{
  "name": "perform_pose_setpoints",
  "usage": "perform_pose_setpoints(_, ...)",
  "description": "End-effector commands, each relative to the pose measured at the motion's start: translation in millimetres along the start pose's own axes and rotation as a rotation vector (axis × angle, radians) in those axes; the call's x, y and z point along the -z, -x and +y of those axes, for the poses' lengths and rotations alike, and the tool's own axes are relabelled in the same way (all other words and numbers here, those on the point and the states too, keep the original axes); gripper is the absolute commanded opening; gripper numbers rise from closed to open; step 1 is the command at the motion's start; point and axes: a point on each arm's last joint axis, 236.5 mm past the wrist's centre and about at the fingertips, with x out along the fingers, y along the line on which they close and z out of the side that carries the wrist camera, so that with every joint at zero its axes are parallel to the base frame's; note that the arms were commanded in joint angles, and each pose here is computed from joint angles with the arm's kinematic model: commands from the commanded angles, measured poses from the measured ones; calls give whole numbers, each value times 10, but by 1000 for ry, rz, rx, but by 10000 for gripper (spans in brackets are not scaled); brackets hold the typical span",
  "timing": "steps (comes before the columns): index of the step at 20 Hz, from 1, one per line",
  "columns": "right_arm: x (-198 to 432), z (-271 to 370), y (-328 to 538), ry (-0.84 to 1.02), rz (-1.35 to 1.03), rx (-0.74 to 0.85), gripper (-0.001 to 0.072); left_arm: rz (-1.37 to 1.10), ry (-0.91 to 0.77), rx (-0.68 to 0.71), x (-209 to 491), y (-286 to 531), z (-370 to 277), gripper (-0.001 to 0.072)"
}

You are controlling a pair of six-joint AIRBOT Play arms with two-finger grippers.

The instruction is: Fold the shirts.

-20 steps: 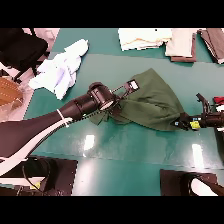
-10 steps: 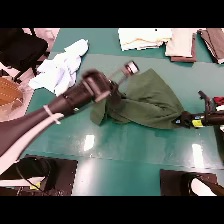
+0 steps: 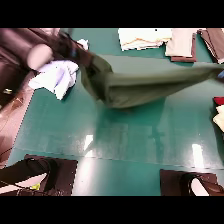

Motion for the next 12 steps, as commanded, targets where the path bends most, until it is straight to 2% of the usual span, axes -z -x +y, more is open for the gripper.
perform_pose_setpoints(1,-908,437,592,126,-258,-12,20,-141,205,-25,-485,421,345,30)
perform_pose_setpoints(6,-1526,921,1125,273,-397,-48,21,-323,421,27,-1044,965,467,30)
perform_pose_setpoints(9,-1649,1083,1444,370,-436,-11,20,-472,616,126,-1444,1405,506,31)
perform_pose_setpoints(12,-1493,1220,1676,435,-367,10,20,-549,611,230,-1646,1805,416,30)
